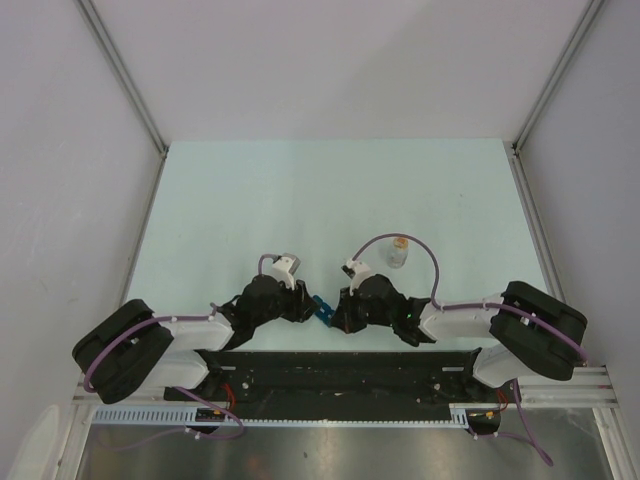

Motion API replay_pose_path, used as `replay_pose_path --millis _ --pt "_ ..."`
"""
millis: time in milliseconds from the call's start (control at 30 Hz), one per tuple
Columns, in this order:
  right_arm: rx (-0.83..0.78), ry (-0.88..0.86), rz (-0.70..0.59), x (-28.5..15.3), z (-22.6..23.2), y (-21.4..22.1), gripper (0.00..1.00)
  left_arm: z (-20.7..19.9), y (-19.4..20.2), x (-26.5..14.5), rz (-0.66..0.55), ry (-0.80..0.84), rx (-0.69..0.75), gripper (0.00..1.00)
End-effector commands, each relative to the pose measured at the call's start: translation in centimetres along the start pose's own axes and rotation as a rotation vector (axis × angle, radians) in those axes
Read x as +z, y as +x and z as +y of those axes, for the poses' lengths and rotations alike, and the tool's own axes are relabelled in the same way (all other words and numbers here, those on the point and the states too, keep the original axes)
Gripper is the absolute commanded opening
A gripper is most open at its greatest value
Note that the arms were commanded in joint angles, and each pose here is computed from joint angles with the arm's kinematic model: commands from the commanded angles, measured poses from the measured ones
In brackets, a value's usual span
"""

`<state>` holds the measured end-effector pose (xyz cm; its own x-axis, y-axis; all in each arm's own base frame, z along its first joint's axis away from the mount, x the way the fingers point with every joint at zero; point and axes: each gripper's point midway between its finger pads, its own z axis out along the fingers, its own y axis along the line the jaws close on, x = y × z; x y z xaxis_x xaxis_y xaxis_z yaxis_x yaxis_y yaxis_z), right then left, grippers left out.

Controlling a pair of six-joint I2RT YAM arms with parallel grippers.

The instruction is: Sort the pills into containers

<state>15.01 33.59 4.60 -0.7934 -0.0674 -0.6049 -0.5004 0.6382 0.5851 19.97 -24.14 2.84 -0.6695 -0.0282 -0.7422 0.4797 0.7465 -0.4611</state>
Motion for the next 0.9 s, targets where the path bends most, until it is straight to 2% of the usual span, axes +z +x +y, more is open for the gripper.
replay_pose_path --millis 0,567,867 --pt "0.002 0.048 0.007 0.3 -0.3 -0.4 0.00 0.7 1.4 -0.3 0.042 -0.015 -0.015 0.47" --pt "0.007 0.217 0.055 0.0 -3.1 0.8 0.00 0.6 1.4 -0.2 0.042 -0.011 -0.013 0.47" --pt "-0.050 0.311 0.114 -0.4 -4.1 2.2 0.00 0.5 1.4 0.0 0.051 -0.010 -0.014 0.47"
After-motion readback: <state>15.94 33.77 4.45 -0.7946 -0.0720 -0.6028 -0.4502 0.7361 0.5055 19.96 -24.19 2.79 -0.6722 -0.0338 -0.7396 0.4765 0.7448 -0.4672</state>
